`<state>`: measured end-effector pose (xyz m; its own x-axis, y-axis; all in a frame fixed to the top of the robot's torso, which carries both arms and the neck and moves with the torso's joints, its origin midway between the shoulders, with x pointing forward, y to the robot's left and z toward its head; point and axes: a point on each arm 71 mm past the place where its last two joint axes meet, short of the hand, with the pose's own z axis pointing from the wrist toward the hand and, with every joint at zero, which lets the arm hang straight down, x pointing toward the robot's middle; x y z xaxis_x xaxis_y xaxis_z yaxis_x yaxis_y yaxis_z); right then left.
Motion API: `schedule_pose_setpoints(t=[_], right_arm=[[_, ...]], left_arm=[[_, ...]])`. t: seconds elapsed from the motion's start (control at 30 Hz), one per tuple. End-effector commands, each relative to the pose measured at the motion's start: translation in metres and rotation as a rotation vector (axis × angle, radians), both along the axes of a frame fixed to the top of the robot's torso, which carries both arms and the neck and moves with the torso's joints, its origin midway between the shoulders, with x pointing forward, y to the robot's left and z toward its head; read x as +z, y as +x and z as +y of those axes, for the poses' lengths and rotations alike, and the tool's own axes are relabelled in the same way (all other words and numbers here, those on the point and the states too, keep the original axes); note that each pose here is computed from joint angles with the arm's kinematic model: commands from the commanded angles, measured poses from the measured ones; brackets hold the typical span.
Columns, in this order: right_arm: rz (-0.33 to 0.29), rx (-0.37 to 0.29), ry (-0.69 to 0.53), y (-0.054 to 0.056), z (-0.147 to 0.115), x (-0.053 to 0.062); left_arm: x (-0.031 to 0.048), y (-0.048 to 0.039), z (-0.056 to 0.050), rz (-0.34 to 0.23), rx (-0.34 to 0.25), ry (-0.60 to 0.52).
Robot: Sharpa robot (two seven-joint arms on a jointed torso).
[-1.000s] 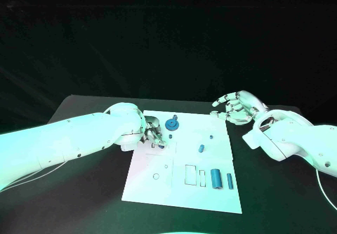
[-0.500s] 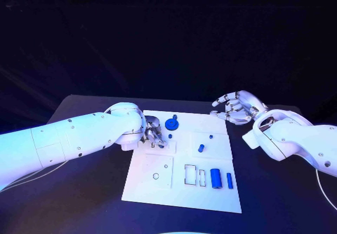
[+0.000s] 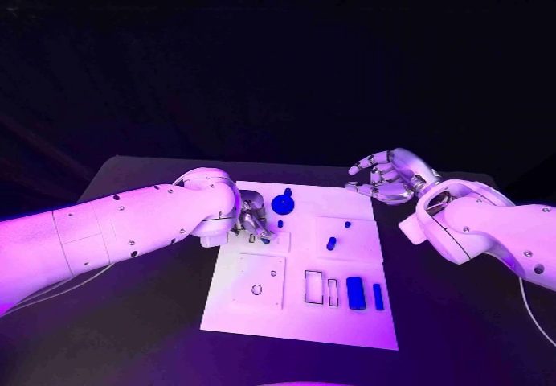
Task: Assemble the parts on the task board
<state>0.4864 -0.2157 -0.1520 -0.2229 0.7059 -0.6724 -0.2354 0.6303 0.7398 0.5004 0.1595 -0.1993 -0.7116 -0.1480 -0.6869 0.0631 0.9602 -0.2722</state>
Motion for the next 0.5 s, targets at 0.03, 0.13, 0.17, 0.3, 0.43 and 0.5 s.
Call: schedule_pose_setpoints(t=[0.03,0.13,0.17,0.3,0.43,0.5], right_arm=[[0.005,0.014,-0.002,-0.0006,0.0015,-0.0005],[0.005,0.013,-0.002,-0.0005,0.0013,-0.0005],[0.005,0.013,-0.002,-0.0005,0.0012,-0.0005],[0.005,0.014,-0.002,-0.0006,0.0013,-0.0005],[0.006,0.012,-0.003,-0.0005,0.0005,-0.0005],[0.006,0.011,-0.003,-0.0005,0.0000,-0.0006]], left_arm=[[-0.0050,-0.0030,-0.0025,0.034,-0.023,0.014],[-0.0055,-0.0028,-0.0027,0.037,-0.024,0.015],[-0.0058,-0.0027,-0.0029,0.038,-0.024,0.015],[-0.0066,-0.0019,-0.0028,0.039,-0.019,0.013],[-0.0074,-0.0007,-0.0020,0.029,-0.012,0.018],[-0.0078,-0.0004,-0.0019,0.027,-0.010,0.020]])
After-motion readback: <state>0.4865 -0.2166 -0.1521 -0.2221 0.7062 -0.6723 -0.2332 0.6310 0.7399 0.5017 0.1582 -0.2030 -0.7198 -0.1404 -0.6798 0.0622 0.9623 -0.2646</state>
